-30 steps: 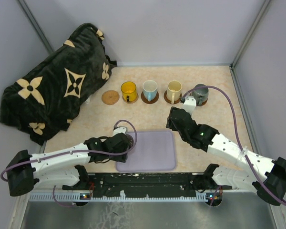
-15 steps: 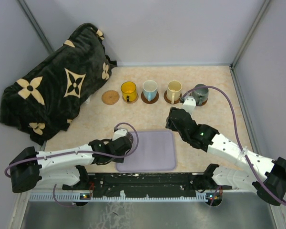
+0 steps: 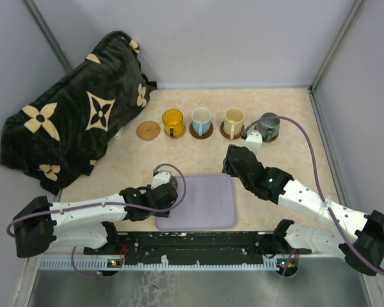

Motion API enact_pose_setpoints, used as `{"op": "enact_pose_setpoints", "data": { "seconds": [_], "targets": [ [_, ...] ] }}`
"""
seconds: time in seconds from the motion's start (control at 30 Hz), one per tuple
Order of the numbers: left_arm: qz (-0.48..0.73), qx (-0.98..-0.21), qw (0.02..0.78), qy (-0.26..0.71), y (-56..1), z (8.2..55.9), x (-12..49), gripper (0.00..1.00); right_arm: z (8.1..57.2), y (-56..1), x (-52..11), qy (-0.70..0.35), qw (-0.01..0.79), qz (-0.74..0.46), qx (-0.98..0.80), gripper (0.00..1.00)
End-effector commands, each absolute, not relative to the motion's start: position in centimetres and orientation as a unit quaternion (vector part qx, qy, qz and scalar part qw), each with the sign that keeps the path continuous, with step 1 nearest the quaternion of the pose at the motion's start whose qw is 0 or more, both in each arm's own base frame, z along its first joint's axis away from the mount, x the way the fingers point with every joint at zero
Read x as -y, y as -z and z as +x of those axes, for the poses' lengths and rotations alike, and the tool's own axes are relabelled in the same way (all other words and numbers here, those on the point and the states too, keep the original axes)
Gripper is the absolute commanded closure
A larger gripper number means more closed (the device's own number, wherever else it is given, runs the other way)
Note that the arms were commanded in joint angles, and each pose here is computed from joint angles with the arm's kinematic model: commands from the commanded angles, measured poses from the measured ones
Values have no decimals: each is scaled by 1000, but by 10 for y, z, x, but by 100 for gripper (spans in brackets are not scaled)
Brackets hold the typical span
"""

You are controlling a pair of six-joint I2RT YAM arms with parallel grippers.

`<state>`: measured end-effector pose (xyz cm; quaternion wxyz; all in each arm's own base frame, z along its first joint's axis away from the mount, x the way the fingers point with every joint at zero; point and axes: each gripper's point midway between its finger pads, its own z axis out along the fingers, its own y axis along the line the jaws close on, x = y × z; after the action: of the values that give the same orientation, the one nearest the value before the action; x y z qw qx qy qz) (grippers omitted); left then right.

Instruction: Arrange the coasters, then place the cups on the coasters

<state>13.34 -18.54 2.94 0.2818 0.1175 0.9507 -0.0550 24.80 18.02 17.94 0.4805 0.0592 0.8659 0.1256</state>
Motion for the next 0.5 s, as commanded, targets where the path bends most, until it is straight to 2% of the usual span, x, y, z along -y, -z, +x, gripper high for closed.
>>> {"op": "enact_pose_setpoints", "data": {
  "seconds": [0.0, 0.07, 0.2, 0.47],
  "targets": [
    [97, -942, 312, 77, -43, 140, 190, 31, 251, -182, -184, -144, 485, 73, -859, 51],
    [91, -940, 319, 79, -46, 142, 189, 27, 251, -180, -186, -146, 482, 70, -861, 52],
    [75, -933, 341, 87, -52, 146, 188, 28, 251, -177, -187, -146, 478, 67, -864, 51],
    [59, -932, 347, 92, -50, 147, 188, 38, 250, -178, -186, -144, 479, 69, -863, 52]
  ]
}}
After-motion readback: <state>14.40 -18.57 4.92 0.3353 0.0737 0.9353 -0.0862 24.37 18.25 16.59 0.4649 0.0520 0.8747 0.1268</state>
